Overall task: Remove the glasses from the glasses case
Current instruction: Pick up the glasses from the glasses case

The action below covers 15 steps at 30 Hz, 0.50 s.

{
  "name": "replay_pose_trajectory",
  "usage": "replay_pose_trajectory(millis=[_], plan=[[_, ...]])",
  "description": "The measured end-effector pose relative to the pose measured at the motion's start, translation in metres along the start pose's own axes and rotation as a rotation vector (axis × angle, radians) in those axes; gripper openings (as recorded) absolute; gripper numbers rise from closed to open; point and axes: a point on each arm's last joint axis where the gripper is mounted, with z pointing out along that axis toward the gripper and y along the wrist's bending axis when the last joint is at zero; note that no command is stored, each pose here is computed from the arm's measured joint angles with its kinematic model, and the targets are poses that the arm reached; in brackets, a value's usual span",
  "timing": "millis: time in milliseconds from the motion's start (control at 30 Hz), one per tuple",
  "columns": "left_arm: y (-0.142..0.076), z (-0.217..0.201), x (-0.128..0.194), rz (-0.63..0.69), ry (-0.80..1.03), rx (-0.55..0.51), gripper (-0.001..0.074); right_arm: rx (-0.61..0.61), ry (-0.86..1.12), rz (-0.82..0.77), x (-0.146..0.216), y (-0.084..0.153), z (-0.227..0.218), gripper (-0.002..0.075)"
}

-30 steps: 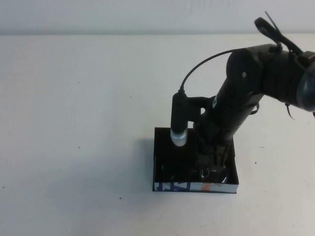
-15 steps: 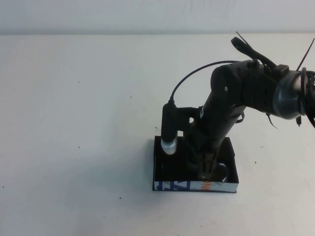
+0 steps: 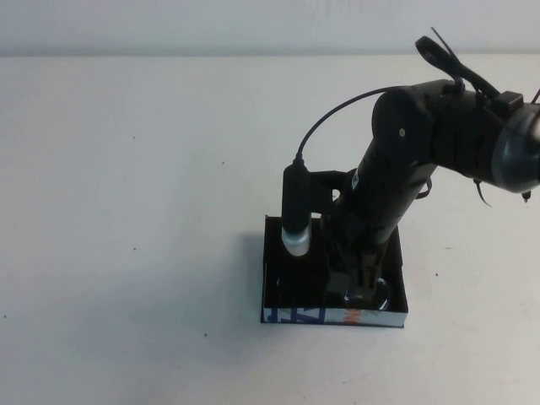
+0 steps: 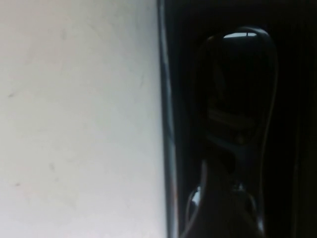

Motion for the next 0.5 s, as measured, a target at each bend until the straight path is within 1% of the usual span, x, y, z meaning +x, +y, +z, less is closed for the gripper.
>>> replay_pose_trajectory(millis=[67, 200, 300, 500], plan=[[0.0, 0.0, 0.0, 0.0, 0.0, 0.0, -0.0004, -0.022, 0.0, 0.005, 0.0, 0.003, -0.003, 0.0358], [0.0, 0.0, 0.0, 0.0, 0.0, 0.0, -0.0004, -0.024, -0.002, 0.01, 0.0, 0.002, 0.0, 0.0358], [0.0, 0.0, 0.0, 0.0, 0.0, 0.0, -0.0004, -0.016, -0.005, 0.014, -0.001, -0.001, 0.008, 0.0358], [0.0, 0.0, 0.0, 0.0, 0.0, 0.0, -0.0004, -0.048, 0.02, 0.023, 0.002, -0.003, 0.027, 0.0356]])
